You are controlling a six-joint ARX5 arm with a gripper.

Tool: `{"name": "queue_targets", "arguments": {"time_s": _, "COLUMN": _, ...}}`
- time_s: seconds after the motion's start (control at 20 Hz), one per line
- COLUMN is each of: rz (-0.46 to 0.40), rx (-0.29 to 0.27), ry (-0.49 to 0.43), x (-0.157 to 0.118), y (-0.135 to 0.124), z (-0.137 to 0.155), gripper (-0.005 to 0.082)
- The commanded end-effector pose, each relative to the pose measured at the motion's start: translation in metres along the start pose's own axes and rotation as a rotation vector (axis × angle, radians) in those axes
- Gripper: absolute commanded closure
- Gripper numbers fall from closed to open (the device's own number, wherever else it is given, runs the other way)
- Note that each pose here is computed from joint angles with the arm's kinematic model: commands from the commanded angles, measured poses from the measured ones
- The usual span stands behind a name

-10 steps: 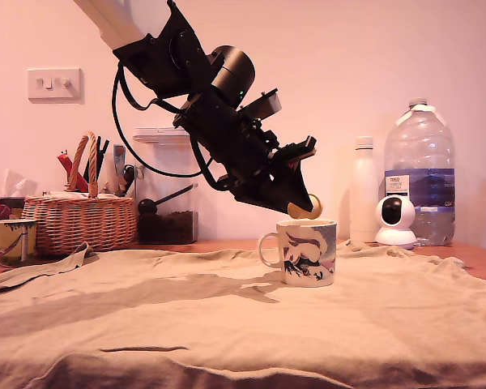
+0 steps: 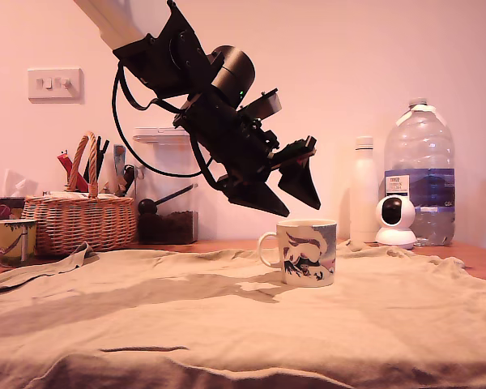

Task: Pick up the coffee capsules on the table and drop them inside the coffee cup

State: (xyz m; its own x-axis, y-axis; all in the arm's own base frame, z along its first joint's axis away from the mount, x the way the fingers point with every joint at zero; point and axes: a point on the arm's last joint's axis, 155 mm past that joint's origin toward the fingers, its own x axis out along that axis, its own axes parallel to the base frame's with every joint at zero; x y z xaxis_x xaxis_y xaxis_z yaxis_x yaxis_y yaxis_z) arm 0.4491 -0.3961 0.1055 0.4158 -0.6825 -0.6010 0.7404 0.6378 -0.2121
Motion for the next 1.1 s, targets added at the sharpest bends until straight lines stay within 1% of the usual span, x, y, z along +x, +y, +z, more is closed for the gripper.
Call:
{"name": "queue_targets", "arguments": {"time_s": 0.0, "rz": -0.003, "rx": 0.001, "ry": 0.017, "x": 0.010, "y": 0.002, "z": -0.008, "gripper": 0.0235}}
{"name": "queue_targets", "arguments": {"time_s": 0.1, "rz": -0.003, "rx": 0.002, "ry": 0.016, "x": 0.008, "y": 0.001, "z": -0.005, "gripper": 0.0292}}
{"name": "queue_targets", "arguments": {"time_s": 0.2, "rz": -0.004, "rx": 0.005, "ry": 0.005, "x": 0.004, "y": 0.000, "z": 0.000, "gripper": 0.0375}}
{"name": "queue_targets", "arguments": {"time_s": 0.3, "rz": -0.024, "rx": 0.020, "ry": -0.008, "x": -0.002, "y": -0.006, "z": 0.007, "gripper": 0.0524}}
{"name": "queue_targets", "arguments": {"time_s": 0.4, "rz": -0.039, "rx": 0.044, "ry": -0.026, "x": -0.012, "y": -0.013, "z": 0.017, "gripper": 0.0709}}
{"name": "queue_targets", "arguments": {"time_s": 0.45, "rz": -0.041, "rx": 0.053, "ry": -0.034, "x": -0.018, "y": -0.015, "z": 0.022, "gripper": 0.0774}}
{"name": "queue_targets", "arguments": {"time_s": 0.5, "rz": -0.041, "rx": 0.067, "ry": -0.040, "x": -0.023, "y": -0.017, "z": 0.026, "gripper": 0.0792}}
{"name": "queue_targets", "arguments": {"time_s": 0.75, "rz": -0.037, "rx": 0.101, "ry": -0.053, "x": -0.055, "y": -0.027, "z": 0.043, "gripper": 0.0793}}
{"name": "queue_targets", "arguments": {"time_s": 0.85, "rz": -0.024, "rx": 0.110, "ry": -0.061, "x": -0.067, "y": -0.029, "z": 0.049, "gripper": 0.0793}}
{"name": "queue_targets", "arguments": {"time_s": 0.9, "rz": -0.017, "rx": 0.124, "ry": -0.063, "x": -0.073, "y": -0.029, "z": 0.052, "gripper": 0.0793}}
{"name": "queue_targets", "arguments": {"time_s": 1.05, "rz": -0.004, "rx": 0.130, "ry": -0.058, "x": -0.091, "y": -0.032, "z": 0.056, "gripper": 0.0793}}
